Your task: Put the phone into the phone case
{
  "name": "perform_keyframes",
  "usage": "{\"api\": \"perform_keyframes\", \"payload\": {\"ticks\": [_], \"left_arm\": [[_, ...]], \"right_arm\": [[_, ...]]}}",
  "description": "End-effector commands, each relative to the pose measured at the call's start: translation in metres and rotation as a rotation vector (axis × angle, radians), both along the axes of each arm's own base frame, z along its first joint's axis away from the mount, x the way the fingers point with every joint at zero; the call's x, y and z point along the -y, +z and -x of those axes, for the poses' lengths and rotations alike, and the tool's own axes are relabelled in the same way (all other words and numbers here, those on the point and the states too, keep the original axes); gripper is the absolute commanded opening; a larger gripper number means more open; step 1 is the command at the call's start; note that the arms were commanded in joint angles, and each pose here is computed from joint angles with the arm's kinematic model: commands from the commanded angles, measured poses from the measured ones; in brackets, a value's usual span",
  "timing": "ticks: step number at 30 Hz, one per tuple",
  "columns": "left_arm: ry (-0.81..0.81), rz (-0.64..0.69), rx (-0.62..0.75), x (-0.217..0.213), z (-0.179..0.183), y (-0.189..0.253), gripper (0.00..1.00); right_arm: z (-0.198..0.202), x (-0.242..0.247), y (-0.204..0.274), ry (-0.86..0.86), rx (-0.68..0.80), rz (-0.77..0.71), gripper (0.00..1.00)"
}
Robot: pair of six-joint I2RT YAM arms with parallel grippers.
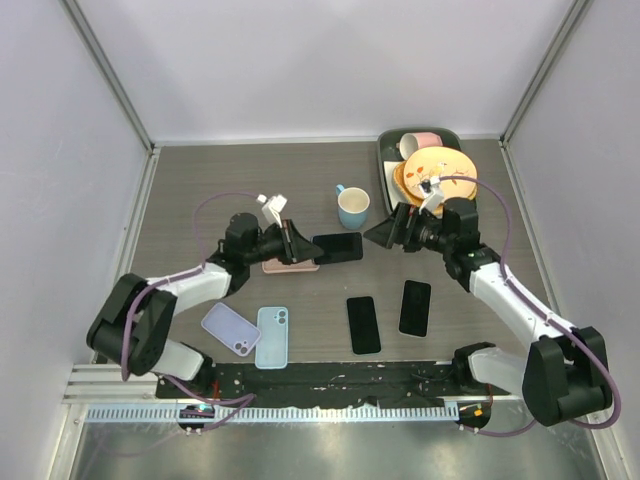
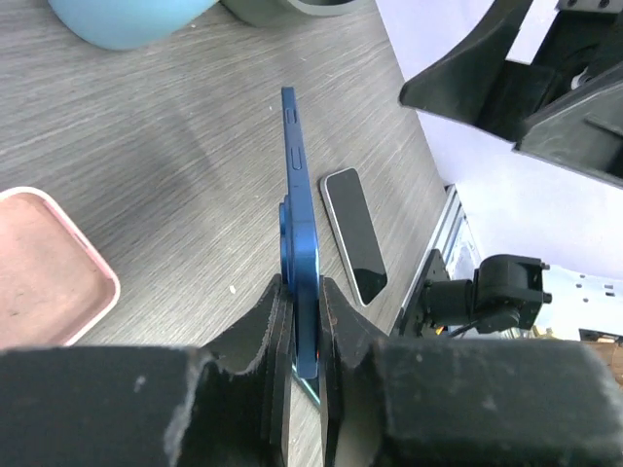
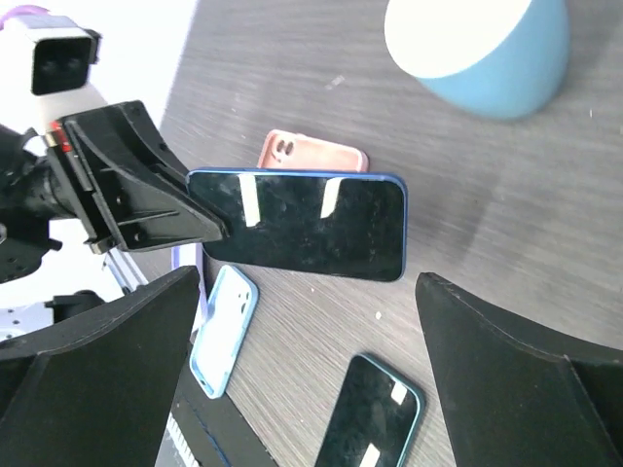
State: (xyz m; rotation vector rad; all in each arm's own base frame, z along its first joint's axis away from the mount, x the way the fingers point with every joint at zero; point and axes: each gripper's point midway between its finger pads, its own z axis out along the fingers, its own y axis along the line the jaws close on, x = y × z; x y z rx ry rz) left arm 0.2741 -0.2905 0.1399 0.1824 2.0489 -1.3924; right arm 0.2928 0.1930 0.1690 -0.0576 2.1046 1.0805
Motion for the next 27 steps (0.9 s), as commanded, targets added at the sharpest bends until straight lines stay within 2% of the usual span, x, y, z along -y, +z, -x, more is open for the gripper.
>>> {"api": "perform_keyframes", "payload": {"ticks": [1,2,5,14,20,27], "left_arm": [[-0.156,0.011,0.117,-0.008,0.017,0.049,0.0],[-0.183,0.016,0.11,-0.011,0.023,0.053,0.0],[-0.184,0.046,0.16,-0.022,0.028,0.08,0.0],[-0.225,0.148,0.28,-0.032,0.049,0.134,0.0],[-0.244,0.216,0.317,-0.03,0.054,0.151,0.0],[-0.242,0.258,0.315,-0.029,0.054,0.155,0.0]], "right_arm": [[0.004,-0.005,0.057,0.103,0.147,-0.109,0.98],[0.006,-0.008,0.073,0.126,0.214,-0.143,0.98],[0.018,-0.014,0.093,0.185,0.254,-0.228,0.98],[0.028,-0.019,0.087,0.26,0.212,-0.234,0.94],[0.043,-0.032,0.078,0.312,0.169,-0.271,0.87],[0.062,-0.052,0.073,0.381,0.142,-0.319,0.73]]}}
